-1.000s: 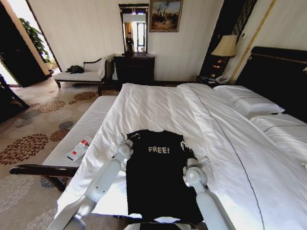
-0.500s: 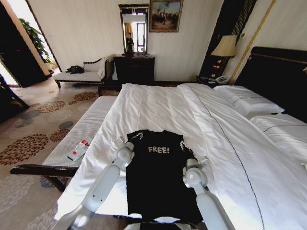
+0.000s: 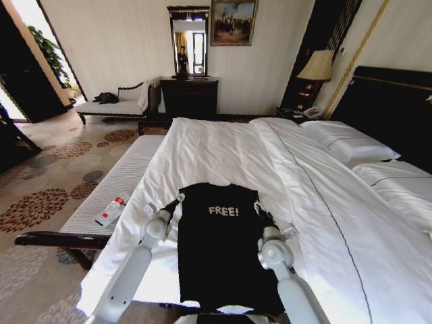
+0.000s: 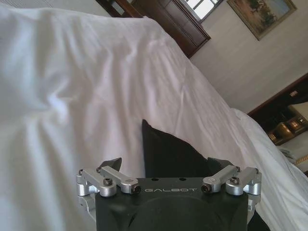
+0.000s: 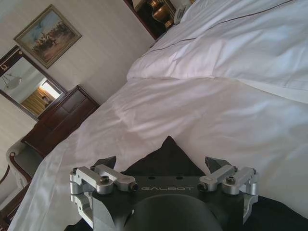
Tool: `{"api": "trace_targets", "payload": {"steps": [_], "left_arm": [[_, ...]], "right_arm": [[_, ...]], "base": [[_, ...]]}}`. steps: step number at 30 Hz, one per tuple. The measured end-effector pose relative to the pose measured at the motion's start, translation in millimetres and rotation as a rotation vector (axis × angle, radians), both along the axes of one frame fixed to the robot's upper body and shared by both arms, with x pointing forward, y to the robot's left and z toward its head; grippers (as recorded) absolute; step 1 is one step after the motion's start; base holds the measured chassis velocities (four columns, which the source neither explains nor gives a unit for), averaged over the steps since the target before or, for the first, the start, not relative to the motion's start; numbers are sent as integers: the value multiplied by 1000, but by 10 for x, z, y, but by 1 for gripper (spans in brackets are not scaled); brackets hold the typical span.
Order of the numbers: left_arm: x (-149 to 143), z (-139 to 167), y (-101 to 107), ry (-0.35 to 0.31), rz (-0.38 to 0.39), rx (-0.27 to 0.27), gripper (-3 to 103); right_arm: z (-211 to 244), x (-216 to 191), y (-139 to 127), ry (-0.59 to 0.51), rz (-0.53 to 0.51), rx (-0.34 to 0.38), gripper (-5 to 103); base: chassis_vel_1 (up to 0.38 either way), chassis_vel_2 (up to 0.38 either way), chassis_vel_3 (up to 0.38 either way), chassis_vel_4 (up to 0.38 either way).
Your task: Fold the clothes on the bed.
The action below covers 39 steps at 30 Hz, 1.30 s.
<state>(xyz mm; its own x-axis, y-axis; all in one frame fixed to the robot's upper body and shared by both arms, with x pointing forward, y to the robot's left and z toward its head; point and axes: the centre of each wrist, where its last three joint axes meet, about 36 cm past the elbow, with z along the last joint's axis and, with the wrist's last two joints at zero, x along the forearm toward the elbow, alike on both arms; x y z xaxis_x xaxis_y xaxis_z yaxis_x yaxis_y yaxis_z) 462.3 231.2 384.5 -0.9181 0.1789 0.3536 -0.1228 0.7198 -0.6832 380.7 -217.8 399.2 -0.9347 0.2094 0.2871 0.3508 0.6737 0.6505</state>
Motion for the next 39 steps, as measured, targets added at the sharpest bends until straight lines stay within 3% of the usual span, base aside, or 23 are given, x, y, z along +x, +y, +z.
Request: {"api": "trace_targets", "payload": {"steps": [4,6,13,17,22,27,31,39], "left_arm": [[-78,77,191,-9,61,-10,100],[-177,174,381,-17,106,-9,100],[-567,385,827,-14,191,94,100],[-556,470,801,-34,171,116,100],[-651,513,758,-46,165,125,100],[-687,557,772,-62,157,138,100],[-669,587,778,-71,156,137,100],[-694,674,700,-91,140,118,100]], "right_arm": [[-6,29,-32,5,7,-17,100],[0,113,-90,18,26,-48,100],[55,530,-382,0,81,-173,100],[-33,764,-765,31,91,-260,100],[-289,1145,-976,47,164,-237,100],[-475,1381,-1052,19,271,-270,100],[-498,1507,-1026,18,286,-277,100],[-613,1857,-939,42,272,-219,100]], "base": [[0,0,0,0],[0,0,0,0],[0,0,0,0],[0,0,0,0],[0,0,0,0],[0,0,0,0],[0,0,0,0],[0,0,0,0]]}}
